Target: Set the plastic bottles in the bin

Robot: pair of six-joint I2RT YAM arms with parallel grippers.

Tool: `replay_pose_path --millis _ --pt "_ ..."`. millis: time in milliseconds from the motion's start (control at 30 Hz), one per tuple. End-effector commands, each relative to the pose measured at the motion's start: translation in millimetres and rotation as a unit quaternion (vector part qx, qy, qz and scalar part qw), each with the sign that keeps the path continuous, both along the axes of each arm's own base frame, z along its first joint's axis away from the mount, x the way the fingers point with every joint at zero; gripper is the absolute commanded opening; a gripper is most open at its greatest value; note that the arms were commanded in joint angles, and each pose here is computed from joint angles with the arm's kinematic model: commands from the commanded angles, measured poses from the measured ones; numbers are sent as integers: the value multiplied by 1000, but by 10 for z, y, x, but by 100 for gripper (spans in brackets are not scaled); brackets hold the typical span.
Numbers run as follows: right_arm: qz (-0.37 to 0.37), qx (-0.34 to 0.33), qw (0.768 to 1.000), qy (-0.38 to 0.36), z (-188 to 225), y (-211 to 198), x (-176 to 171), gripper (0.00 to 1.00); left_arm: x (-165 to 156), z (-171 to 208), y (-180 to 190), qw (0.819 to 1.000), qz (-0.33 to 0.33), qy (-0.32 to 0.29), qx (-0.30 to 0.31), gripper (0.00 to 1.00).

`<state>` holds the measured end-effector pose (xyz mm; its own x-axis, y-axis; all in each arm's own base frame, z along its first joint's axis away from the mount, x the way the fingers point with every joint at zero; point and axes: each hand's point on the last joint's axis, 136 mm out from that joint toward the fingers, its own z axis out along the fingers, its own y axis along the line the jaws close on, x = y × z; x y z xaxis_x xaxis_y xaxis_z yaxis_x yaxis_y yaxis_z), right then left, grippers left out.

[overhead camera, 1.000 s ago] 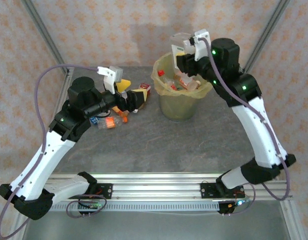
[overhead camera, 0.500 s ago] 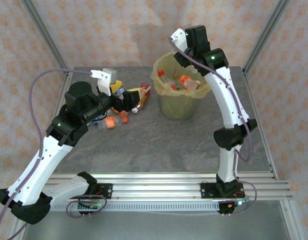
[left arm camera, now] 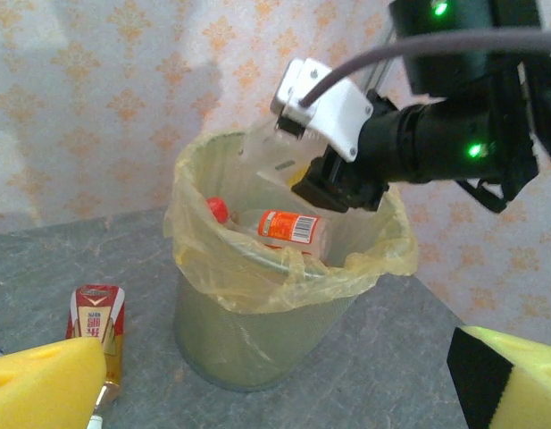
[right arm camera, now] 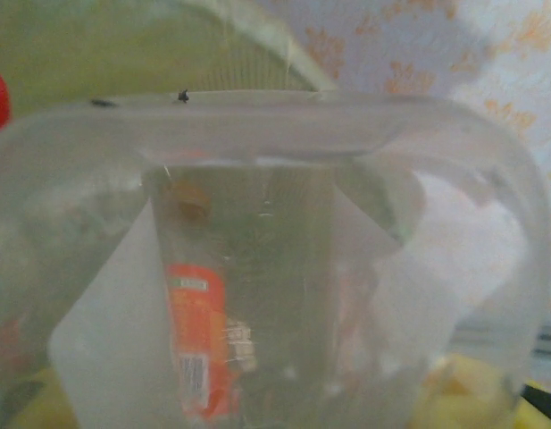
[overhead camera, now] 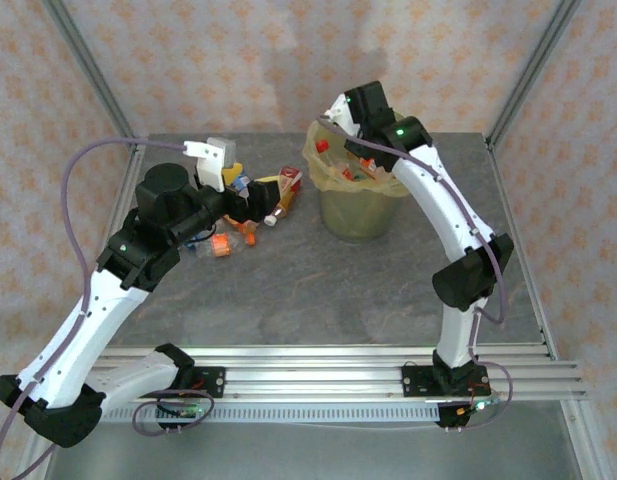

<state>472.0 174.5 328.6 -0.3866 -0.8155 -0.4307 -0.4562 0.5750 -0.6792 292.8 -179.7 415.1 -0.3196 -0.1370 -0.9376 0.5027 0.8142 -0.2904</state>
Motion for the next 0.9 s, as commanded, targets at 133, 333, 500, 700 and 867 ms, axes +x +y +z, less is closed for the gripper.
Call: replay_pose_path --millis 133,333,500,700,867 --pt "-36 14 990 -132 571 -194 43 25 62 -1 7 1000 7 -7 4 100" --pt "-24 29 992 -121 423 -108 102 27 84 -15 -15 1000 5 -1 2 100" --pt "-36 19 992 -121 224 -120 266 27 79 -14 -11 1000 5 -1 4 100" --pt "-23 54 996 -73 -15 -126 360 28 77 -29 23 1000 12 1 10 100" --pt "-12 56 998 -8 -308 -137 419 31 91 -43 25 1000 13 3 11 100"
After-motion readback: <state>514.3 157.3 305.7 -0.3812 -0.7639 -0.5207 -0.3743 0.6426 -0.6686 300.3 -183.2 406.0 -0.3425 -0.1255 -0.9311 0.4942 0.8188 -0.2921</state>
